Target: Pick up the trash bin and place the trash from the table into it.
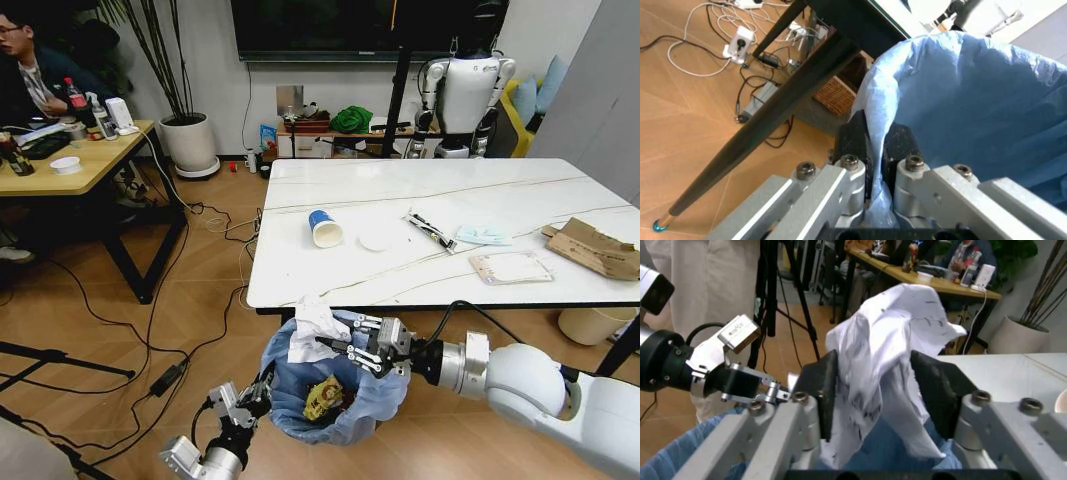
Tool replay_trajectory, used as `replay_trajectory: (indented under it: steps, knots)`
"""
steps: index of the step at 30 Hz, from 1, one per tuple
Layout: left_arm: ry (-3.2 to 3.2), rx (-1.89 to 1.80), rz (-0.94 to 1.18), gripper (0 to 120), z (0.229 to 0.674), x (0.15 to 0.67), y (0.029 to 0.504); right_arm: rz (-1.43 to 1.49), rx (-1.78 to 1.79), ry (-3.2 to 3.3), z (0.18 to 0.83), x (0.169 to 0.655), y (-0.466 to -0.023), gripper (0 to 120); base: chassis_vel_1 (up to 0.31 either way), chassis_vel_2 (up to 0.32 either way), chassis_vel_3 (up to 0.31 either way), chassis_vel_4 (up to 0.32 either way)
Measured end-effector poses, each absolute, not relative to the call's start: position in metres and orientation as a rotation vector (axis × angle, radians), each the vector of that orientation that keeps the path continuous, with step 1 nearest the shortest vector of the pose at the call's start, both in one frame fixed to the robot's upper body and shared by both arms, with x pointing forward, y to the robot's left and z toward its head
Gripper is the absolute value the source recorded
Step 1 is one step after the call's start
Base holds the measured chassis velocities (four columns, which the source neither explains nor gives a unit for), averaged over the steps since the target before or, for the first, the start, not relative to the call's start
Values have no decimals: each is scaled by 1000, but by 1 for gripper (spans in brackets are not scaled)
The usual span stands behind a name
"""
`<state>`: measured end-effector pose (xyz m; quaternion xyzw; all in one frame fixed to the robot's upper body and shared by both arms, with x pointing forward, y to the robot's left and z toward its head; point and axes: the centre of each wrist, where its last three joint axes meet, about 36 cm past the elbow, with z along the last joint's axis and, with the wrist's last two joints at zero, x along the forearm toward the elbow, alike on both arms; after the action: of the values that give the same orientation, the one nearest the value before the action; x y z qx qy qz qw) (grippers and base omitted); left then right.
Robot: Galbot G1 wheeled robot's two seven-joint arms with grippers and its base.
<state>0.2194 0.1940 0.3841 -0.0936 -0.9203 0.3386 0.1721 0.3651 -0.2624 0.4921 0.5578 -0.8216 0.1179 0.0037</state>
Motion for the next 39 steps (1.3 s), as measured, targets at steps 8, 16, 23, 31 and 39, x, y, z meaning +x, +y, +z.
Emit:
replay_trajectory:
  steps: [8, 16, 23, 31, 39]
  knots:
    - [-2615, -255, 959, 0, 385, 222, 195, 374, 1750, -2565, 493, 361, -263, 72, 0, 0, 0, 0]
    - [-2614, -238, 937, 0, 386, 216, 202, 339, 1674, -2666, 503, 369, -261, 98, 0, 0, 0, 0]
    - [-2624, -204, 908, 0, 389, 205, 208, 132, 1351, -2914, 516, 404, -268, 100, 0, 0, 0, 0]
    - [-2644, -157, 905, 0, 395, 196, 209, -154, 1004, -3021, 499, 446, -247, 100, 0, 0, 0, 0]
    - [-2668, -125, 896, 0, 402, 193, 214, -185, 921, -2968, 464, 489, -215, 100, 0, 0, 0, 0]
